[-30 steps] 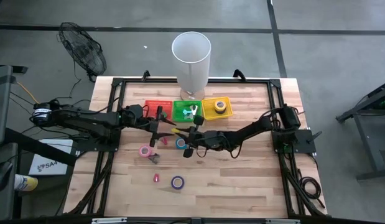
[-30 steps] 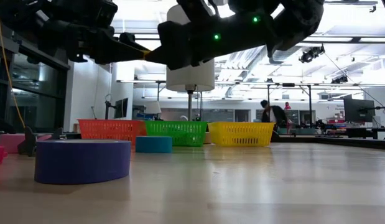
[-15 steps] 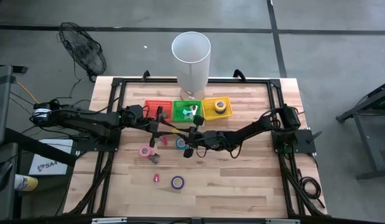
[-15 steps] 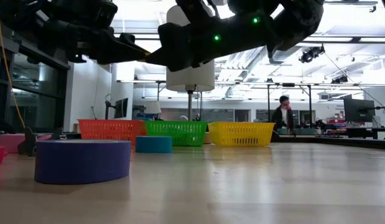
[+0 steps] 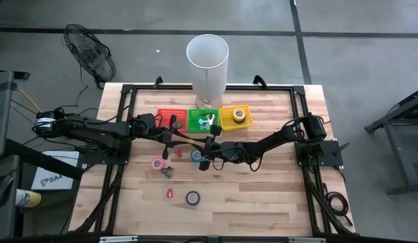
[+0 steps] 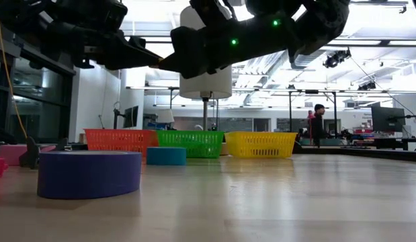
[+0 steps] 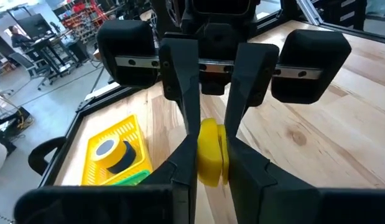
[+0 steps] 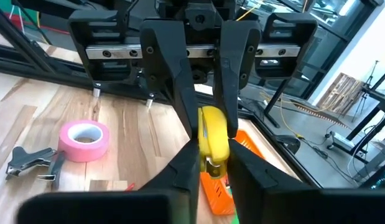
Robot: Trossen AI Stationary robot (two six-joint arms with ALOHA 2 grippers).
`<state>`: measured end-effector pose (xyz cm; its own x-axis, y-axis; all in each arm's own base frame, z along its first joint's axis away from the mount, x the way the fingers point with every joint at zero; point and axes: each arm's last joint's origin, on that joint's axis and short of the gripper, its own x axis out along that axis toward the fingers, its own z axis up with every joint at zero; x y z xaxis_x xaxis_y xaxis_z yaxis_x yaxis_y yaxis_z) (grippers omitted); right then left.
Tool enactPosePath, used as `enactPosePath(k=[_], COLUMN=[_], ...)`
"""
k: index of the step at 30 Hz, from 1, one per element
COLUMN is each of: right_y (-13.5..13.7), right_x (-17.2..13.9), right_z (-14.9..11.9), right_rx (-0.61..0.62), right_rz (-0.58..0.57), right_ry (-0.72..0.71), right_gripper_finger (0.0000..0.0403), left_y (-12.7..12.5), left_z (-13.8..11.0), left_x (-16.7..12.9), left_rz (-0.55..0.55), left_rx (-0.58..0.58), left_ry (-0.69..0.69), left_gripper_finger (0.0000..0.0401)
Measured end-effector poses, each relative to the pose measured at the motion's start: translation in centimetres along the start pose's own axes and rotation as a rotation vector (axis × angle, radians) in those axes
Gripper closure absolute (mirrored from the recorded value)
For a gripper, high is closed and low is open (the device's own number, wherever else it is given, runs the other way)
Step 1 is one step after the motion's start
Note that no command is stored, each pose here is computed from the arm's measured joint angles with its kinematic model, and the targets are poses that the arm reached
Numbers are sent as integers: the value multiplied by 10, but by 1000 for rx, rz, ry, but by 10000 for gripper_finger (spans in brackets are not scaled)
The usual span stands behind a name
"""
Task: Pick and place Stapler, Stapler remover, tape
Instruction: Put the yellow stapler into the orange bin
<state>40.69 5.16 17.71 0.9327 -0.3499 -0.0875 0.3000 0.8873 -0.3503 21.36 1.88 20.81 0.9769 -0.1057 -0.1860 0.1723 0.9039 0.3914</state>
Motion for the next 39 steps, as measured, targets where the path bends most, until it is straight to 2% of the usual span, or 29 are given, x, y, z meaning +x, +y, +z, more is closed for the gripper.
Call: enactPosePath(k=[3,6,11,14,20,23,33,39], right_y=[0,1,4,6,9,9,10,10], right_x=[-1,-4,-10,-12,-12,-12,-12,-12], right_z=[0,0,2,-1,-7,-10,-12,-13], right_rx=[-12,-1,12,17,62,80,101,116], right_rz=[-47,-156,-317,-343,-309,-309,-287,-284], right_ry=[16,50,96,124,162,179,189,189], right_gripper_finger=[285,243,207,204,202,202,203,201], left_y=[-1,0,0,1,2,2,-3,-4], left_z=[-1,-3,-10,-15,-30,-35,-48,-50], left_x=[0,0,-1,-2,-8,-11,-20,-21], left_rz=[-6,27,90,181,418,496,594,611], left_rx=[-3,-6,-12,-24,-75,-99,-166,-228], left_ry=[15,47,143,233,479,557,732,731], left_gripper_finger=[343,342,341,341,340,340,340,340])
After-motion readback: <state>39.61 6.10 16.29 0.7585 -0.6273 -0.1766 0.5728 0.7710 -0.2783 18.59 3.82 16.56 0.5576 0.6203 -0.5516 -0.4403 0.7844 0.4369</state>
